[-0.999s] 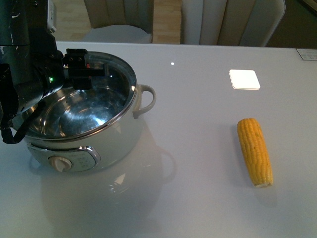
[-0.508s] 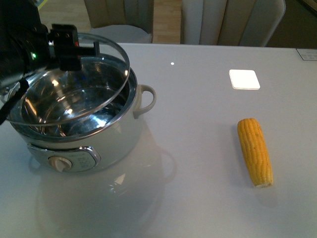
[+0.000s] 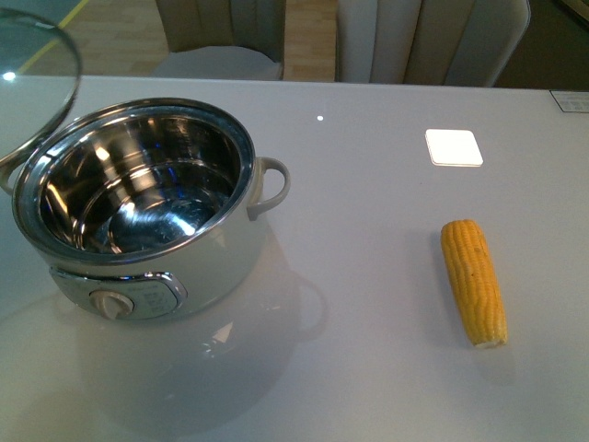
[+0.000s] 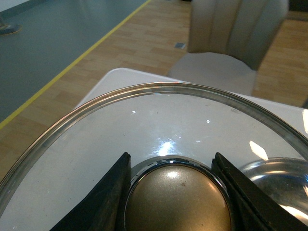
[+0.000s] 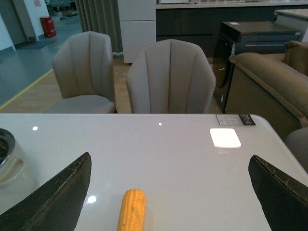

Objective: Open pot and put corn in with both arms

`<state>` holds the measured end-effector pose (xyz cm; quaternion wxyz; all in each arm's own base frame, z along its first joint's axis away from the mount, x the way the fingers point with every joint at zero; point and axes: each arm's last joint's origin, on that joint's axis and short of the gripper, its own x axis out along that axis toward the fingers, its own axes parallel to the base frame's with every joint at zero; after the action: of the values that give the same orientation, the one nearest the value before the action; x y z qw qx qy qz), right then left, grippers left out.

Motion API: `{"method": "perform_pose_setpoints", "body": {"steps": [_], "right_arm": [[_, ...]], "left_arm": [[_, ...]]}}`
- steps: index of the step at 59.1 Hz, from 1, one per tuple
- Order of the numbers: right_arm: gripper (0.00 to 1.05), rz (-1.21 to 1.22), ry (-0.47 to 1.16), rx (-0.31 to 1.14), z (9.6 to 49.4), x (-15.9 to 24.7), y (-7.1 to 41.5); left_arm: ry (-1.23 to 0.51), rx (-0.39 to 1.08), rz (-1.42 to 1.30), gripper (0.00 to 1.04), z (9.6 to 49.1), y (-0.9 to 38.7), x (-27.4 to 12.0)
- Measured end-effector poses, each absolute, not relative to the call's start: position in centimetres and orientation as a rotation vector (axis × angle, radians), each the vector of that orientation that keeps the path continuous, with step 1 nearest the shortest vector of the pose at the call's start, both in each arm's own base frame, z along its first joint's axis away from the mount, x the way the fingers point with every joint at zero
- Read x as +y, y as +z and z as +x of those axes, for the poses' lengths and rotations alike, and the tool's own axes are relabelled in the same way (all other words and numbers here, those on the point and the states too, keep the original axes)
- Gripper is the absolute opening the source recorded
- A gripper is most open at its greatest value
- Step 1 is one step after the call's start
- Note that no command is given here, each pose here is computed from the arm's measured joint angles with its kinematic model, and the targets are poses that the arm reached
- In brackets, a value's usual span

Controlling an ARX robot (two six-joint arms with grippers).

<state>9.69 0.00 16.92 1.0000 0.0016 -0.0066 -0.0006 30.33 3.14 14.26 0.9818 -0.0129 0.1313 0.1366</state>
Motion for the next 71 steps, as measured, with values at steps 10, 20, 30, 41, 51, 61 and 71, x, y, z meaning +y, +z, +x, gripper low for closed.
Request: {"method": "perform_pose_setpoints", "body": {"steps": [10,20,30,41,51,61,71], "right_arm": [[0.96,0.003,-0.001,-0.013,9.7,0.0,16.9],[0.96,0.003,-0.001,-0.013,9.7,0.0,16.9],[0.96,0.003,-0.001,-0.013,9.7,0.0,16.9],[0.96,0.003,-0.001,-0.013,9.7,0.0,16.9],[0.96,0.003,-0.001,-0.013,9.7,0.0,16.9],[0.96,0.003,-0.001,-0.013,9.7,0.0,16.9],[0.96,0.003,-0.001,-0.013,9.7,0.0,16.9]], "left_arm": [[0.412,0.261,-0.032,0.44,28.6,11.9,8.7],[0.488,0.313,-0.025,0.44,27.2,8.0,12.1],[0.465,0.389,-0.046,0.44,27.0,3.3,13.1],[0.461,0.463,-0.063,0.44,28.5,-0.8,13.9],[0.478,0.495,-0.064,0.44,30.9,-3.1,14.9],[0.473,0.475,-0.059,0.44,33.7,-3.6,15.5],[0.477,0.455,-0.069,0.44,35.3,-3.9,15.4]]}}
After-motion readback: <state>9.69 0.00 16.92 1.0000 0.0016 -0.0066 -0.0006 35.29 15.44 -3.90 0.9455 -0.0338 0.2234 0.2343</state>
